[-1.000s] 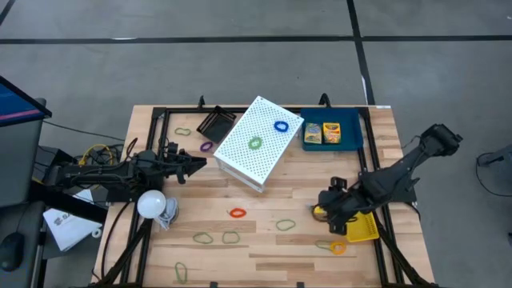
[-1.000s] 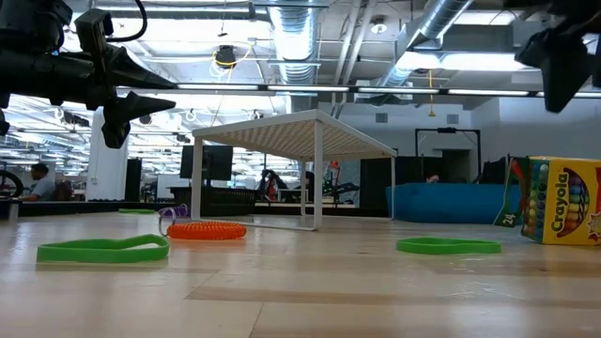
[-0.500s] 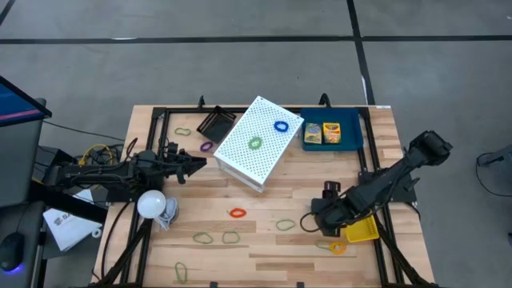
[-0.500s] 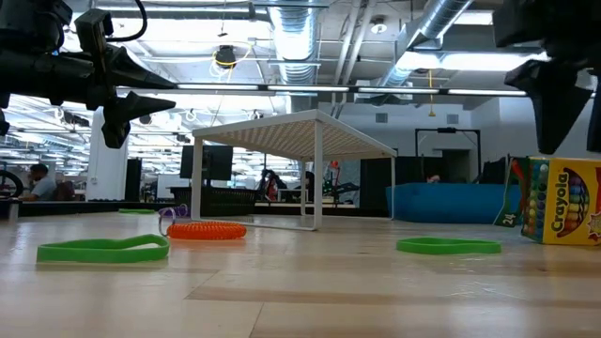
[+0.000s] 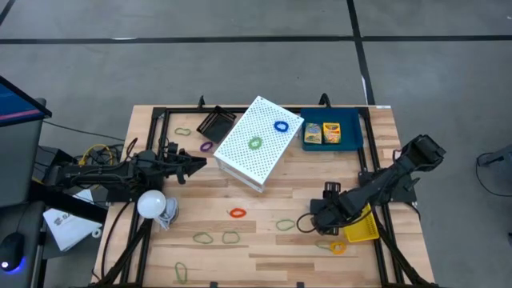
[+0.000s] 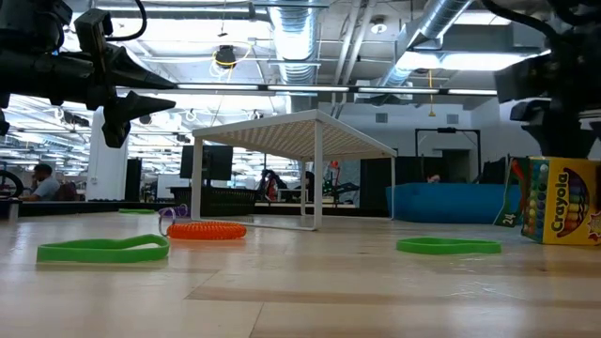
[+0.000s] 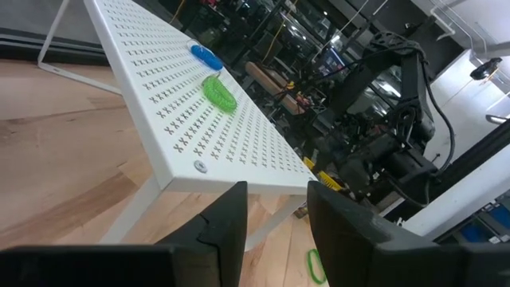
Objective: Pick & Place Office Desk Supplies
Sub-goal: Put the yellow box of crayon into the blue bin
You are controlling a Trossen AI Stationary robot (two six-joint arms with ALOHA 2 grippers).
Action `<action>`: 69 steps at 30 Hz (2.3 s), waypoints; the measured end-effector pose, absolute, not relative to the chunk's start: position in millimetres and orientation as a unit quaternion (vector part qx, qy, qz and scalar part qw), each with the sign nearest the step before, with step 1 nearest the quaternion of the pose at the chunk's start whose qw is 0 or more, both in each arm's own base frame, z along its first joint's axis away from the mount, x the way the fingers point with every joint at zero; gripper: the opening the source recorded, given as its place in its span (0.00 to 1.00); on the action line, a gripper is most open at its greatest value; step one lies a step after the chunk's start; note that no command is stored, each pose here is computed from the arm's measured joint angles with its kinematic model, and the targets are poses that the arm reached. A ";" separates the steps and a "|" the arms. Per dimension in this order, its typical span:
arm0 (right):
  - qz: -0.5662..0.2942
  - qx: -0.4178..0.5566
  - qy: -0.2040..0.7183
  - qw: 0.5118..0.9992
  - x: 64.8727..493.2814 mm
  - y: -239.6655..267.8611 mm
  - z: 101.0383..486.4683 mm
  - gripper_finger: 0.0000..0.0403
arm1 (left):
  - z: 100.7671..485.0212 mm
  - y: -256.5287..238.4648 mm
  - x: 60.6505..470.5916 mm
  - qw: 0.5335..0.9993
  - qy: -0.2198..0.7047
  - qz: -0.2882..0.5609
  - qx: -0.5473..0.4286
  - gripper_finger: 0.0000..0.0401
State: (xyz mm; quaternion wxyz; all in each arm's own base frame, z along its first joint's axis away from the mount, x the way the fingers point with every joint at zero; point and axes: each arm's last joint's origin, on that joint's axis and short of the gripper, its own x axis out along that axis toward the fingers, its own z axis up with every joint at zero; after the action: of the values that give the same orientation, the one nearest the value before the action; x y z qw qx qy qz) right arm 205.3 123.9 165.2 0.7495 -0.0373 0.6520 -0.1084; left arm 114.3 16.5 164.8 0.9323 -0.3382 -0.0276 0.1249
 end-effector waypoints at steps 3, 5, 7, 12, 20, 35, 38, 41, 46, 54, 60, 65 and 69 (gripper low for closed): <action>-0.111 -0.024 0.651 0.751 206.0 122.6 165.6 0.64 | 164.7 16.5 114.3 0.932 -0.028 0.125 -0.339 0.32; -0.116 -0.018 0.651 0.750 207.4 120.3 165.4 0.64 | 164.8 16.5 114.3 0.932 -0.028 0.125 -0.339 0.32; -0.120 -0.011 0.649 0.751 210.0 117.7 165.1 0.62 | 164.5 16.5 114.3 0.933 -0.026 0.125 -0.338 0.32; -0.132 -0.001 0.650 0.749 215.5 108.7 164.4 0.46 | 164.5 16.5 114.3 0.933 -0.026 0.125 -0.336 0.32; -0.142 0.020 0.649 0.747 219.0 97.6 168.2 0.23 | 164.3 16.5 114.3 0.933 -0.025 0.126 -0.336 0.32; -0.324 0.113 0.579 0.740 214.4 23.1 257.4 0.22 | 164.3 16.5 114.3 0.935 -0.024 0.126 -0.330 0.32; -0.384 0.135 0.562 0.720 207.3 -5.1 278.7 0.22 | 164.2 16.5 114.3 0.935 -0.024 0.127 -0.330 0.32; -0.437 0.177 0.549 0.691 200.4 -35.3 290.7 0.23 | 164.3 16.6 114.3 0.936 -0.024 0.128 -0.327 0.32; -0.509 0.222 0.559 0.615 185.3 -85.3 290.9 0.28 | 164.3 16.6 114.3 0.937 -0.024 0.128 -0.325 0.32; -0.542 0.249 0.573 0.563 182.0 -150.0 266.9 0.23 | 164.2 16.7 114.2 0.937 -0.025 0.130 -0.323 0.32; -0.566 0.247 0.616 0.488 180.7 -185.5 233.3 0.28 | 164.3 16.7 114.3 0.937 -0.025 0.130 -0.323 0.32; -0.575 0.231 0.645 0.447 181.0 -201.7 210.8 0.30 | 164.4 16.7 114.2 0.938 -0.025 0.130 -0.322 0.32; -0.580 0.219 0.654 0.434 184.6 -208.7 197.3 0.28 | 164.3 16.7 114.2 0.938 -0.025 0.130 -0.322 0.32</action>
State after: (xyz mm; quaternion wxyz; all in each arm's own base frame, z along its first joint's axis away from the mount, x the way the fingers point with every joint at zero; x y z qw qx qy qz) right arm 184.6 -208.7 197.3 0.4336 0.2191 0.6537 -0.5802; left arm 114.2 16.7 164.3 0.9376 -0.3217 -0.0245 0.1299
